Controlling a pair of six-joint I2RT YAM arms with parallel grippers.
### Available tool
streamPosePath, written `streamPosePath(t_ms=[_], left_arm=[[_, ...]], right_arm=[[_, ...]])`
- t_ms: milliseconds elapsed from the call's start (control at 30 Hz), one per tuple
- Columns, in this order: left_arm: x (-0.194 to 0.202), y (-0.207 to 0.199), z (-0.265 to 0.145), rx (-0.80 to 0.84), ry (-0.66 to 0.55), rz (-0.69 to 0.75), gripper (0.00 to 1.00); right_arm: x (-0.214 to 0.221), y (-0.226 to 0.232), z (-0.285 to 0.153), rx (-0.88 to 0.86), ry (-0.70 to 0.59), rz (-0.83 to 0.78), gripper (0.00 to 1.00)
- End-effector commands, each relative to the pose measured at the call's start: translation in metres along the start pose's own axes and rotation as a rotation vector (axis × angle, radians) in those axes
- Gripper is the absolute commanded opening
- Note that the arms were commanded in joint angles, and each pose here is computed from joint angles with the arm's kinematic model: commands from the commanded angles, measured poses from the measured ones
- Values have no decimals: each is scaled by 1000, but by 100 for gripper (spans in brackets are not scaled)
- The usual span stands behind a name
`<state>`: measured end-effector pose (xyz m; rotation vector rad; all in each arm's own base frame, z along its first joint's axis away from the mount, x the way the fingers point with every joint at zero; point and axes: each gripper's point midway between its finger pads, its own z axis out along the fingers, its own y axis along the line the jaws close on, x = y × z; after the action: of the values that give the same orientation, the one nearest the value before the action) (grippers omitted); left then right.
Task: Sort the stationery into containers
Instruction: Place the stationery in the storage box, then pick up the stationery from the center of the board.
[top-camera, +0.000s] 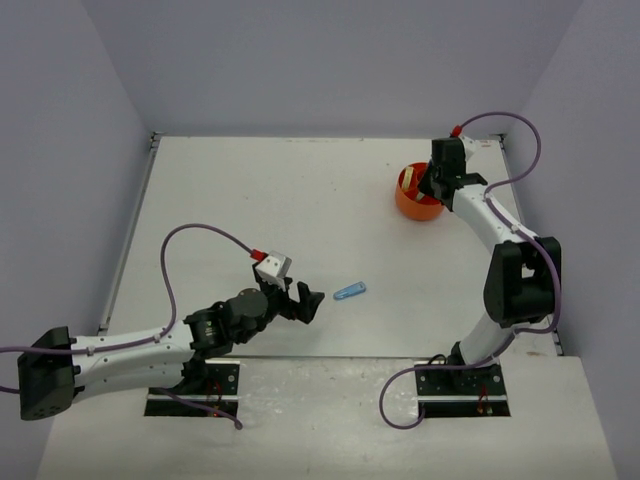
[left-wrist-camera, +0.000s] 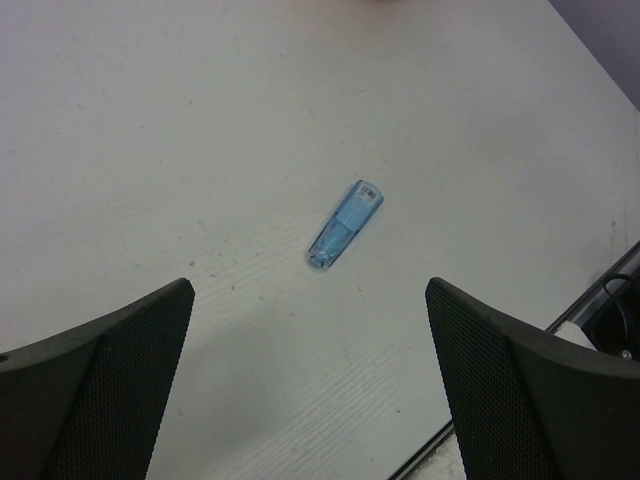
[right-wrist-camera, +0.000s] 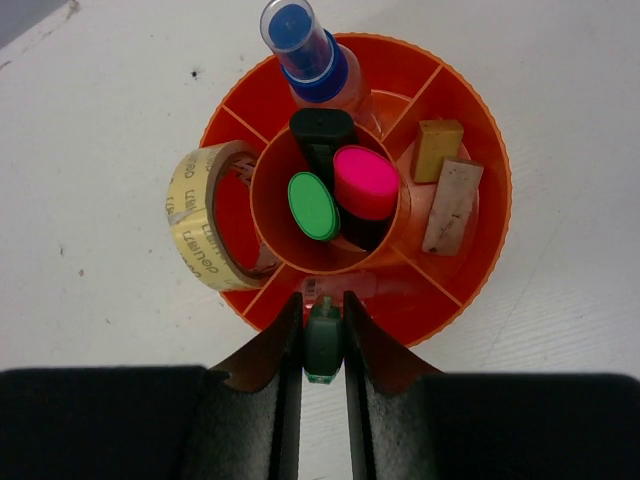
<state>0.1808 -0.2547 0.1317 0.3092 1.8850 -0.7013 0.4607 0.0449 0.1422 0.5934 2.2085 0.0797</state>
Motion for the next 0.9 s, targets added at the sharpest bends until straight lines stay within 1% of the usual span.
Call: streamPosePath(t_ms=[0, 33, 67, 100, 133, 200, 300, 333, 400, 467, 533, 600, 633, 667, 700, 767, 800, 867], left_arm=[[-19, -9, 2, 19, -51, -29, 100], [-17, -9, 3, 17, -46, -27, 100], [-17, -9, 3, 16, -46, -27, 100], [-16, -10, 4, 17, -42, -26, 100], [-15, -10, 5, 19, -37, -24, 100], [-11, -11, 8, 18, -20, -14, 100], [-8, -20, 15, 35, 26, 31, 100], [-5, -23, 19, 41, 54, 59, 100], [3, -29, 28, 47, 122, 137, 100], [10, -30, 39, 32, 186, 209, 100], [26, -25, 54, 23, 270, 269, 100], [30, -36, 63, 96, 329, 315, 100], [33, -39, 69, 117, 359, 335, 100], [38, -46, 75, 163, 395, 350, 100], [44, -56, 78, 231, 426, 373, 100], [47, -66, 86, 309, 442, 406, 100], [48, -69, 87, 332, 444, 422, 100], [52, -68, 101, 331, 452, 465, 100]], right_arm=[[-35, 11, -7, -21, -96, 9, 0], [-35, 10, -8, -22, -97, 10, 6], [-34, 11, -9, -23, -95, 8, 19], [-34, 11, -10, -26, -90, 12, 48], [-33, 10, -11, -25, -86, 15, 60], [-33, 11, -16, -38, -84, 18, 64], [-37, 17, -32, -82, -86, 28, 67], [-38, 19, -40, -102, -87, 30, 68], [-39, 22, -59, -145, -90, 31, 73], [-33, 22, -76, -180, -82, 18, 76], [-32, 26, -107, -258, -99, 8, 83], [-17, 21, -120, -297, -83, -13, 89], [-16, 23, -143, -362, -106, -24, 95], [-12, 23, -158, -407, -121, -39, 99], [-6, 19, -163, -421, -123, -54, 99], [-3, 19, -180, -463, -139, -74, 99], [-2, 19, -182, -474, -139, -81, 99], [5, 29, -198, -568, -126, -105, 99]])
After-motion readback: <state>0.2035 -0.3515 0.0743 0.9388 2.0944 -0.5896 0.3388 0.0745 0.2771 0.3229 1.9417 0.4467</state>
